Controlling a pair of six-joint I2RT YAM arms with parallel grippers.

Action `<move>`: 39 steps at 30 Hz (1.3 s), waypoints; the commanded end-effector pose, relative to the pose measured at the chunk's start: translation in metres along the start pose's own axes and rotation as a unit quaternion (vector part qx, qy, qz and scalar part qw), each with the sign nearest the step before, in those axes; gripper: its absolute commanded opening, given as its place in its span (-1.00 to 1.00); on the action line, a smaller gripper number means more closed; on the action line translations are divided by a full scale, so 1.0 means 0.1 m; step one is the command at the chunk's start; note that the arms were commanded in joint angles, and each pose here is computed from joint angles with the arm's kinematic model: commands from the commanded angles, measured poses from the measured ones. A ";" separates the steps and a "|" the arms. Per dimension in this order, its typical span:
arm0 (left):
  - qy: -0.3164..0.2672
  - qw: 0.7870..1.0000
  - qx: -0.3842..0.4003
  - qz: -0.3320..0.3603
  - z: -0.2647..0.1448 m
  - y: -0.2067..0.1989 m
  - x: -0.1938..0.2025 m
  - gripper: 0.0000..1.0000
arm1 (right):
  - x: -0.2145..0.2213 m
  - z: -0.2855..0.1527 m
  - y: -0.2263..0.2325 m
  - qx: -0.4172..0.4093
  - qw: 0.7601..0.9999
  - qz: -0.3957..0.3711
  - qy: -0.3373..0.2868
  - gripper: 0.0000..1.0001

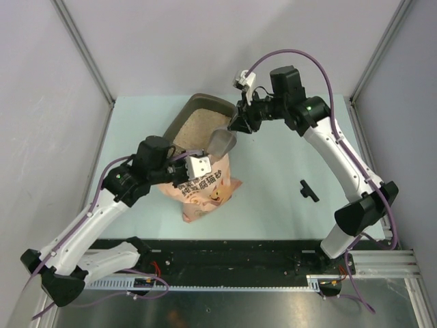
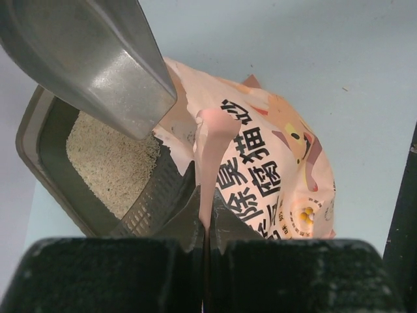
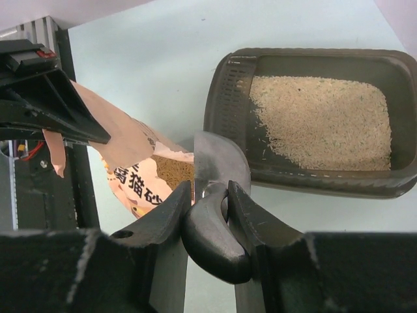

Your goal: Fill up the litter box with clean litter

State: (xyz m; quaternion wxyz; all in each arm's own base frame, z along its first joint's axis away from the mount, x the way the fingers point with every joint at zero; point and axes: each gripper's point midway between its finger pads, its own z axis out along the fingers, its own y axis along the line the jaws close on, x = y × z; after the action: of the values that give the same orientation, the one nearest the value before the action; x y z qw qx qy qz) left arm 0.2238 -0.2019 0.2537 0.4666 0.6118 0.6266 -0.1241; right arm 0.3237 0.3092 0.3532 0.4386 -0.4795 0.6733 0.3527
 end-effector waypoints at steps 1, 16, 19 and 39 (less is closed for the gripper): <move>-0.039 0.997 -0.064 0.005 -0.19 0.24 -0.33 -1.00 | -0.23 -0.19 0.06 0.013 0.997 -0.068 -0.021 -1.00; -0.029 0.988 -0.133 -0.076 -0.14 0.55 -0.24 -1.00 | 0.10 -0.22 0.35 -0.045 0.985 -0.160 0.039 -1.00; -0.031 0.987 -0.137 -0.081 -0.11 0.58 -0.26 -1.00 | 0.20 -0.17 0.47 -0.072 0.980 -0.177 0.056 -1.00; -0.116 0.988 -0.096 -0.042 -0.26 0.51 -0.72 -1.00 | 0.01 0.46 0.01 0.041 0.994 0.051 0.087 -1.00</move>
State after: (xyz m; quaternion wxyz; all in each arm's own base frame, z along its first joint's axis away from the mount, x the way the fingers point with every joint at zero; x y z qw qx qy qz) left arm 0.2485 -0.2069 0.2715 0.5036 0.5249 0.6733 -0.1322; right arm 0.3234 0.3493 0.2979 0.3205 -0.5023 0.7288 0.3373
